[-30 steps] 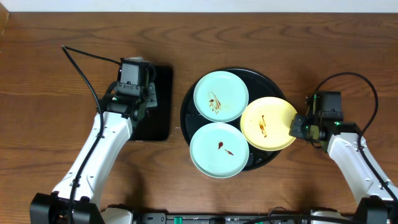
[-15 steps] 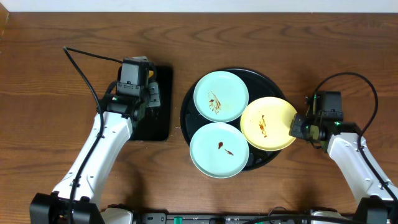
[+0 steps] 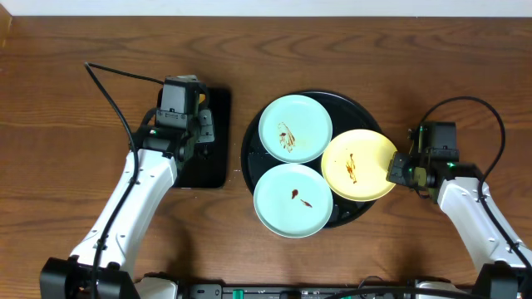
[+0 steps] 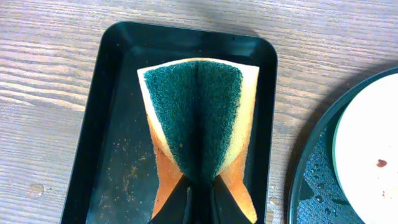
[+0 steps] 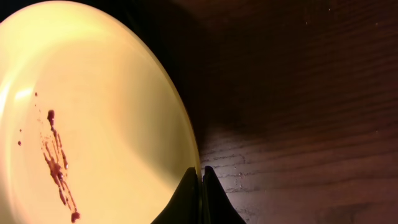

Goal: Clean dirty plates on tray and stack at the side
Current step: 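Lift the sponge with the left gripper toward the yellow plate, then scrub the yellow plate with the sponge while the right gripper holds it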

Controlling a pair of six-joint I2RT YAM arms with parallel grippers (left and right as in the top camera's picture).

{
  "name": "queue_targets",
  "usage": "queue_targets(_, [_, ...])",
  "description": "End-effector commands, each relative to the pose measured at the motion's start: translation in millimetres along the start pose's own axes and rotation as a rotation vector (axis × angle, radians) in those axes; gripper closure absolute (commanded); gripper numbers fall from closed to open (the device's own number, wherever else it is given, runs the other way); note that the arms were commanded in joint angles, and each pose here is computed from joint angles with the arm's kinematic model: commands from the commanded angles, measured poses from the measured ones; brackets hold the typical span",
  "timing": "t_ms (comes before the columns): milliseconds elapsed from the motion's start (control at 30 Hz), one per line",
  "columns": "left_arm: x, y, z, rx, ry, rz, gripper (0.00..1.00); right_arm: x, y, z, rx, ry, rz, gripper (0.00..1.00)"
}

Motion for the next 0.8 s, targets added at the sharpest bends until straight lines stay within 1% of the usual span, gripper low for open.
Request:
queue_targets(0, [-10.7, -8.9, -6.3, 0.025, 0.105, -0.042, 0.93, -1.2, -2.7, 1.6, -0.003, -0.019, 0.001, 0.99])
queue_targets(100, [-17.2, -10.5, -31.1, 0.046, 0.433, -0.054, 0.93, -1.2, -2.7, 1.6, -0.003, -0.019, 0.001, 0.99])
queue_targets(133, [-20.4, -11.4, -39.7, 0.058, 0.517, -0.062, 0.93, -1.2, -2.7, 1.6, -0.003, -0.019, 0.001, 0.99])
queue_targets(167, [-23.0, -11.9, -47.2, 0.065, 0.566, -0.067, 0.93, -1.2, -2.7, 1.6, -0.003, -0.019, 0.001, 0.99])
queue_targets(233, [-26.7, -11.8, -61.5, 0.07, 0.6, -0.067, 0.93, -1.2, -2.7, 1.6, -0.003, -0.019, 0.001, 0.99])
queue_targets(433, [-40.7, -10.2, -107.0, 0.163, 0.698, -0.109, 0.93, -1.2, -0.4, 4.6, -0.042, -0.044, 0.018, 0.99])
queue_targets(500, [-44.5, -9.9, -122.4, 0.161, 0.733, -0.118, 0.93, -1.1, 0.9, 6.1, -0.049, -0.045, 0.023, 0.99])
queue_targets(633, [-41.9, -6.0, -155.2, 0.124, 0.802, -0.095, 0.93, -1.0, 1.7, 7.9, -0.056, -0.047, 0.024, 0.99])
queue_targets(767, [-34.9, 2.3, -184.0, 0.14, 0.841, -0.044, 0.92, -1.0, 1.8, 7.8, -0.056, -0.047, 0.024, 0.99])
Point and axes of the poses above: each gripper's point midway between its finger pads, its own x axis out along the fingers, its own z axis along the line the jaws close on, y = z × x, the point moved 10 cm from there along -x, back along the fingers, and after that the axes turned 11 degrees about x, right-handed, at the moved point
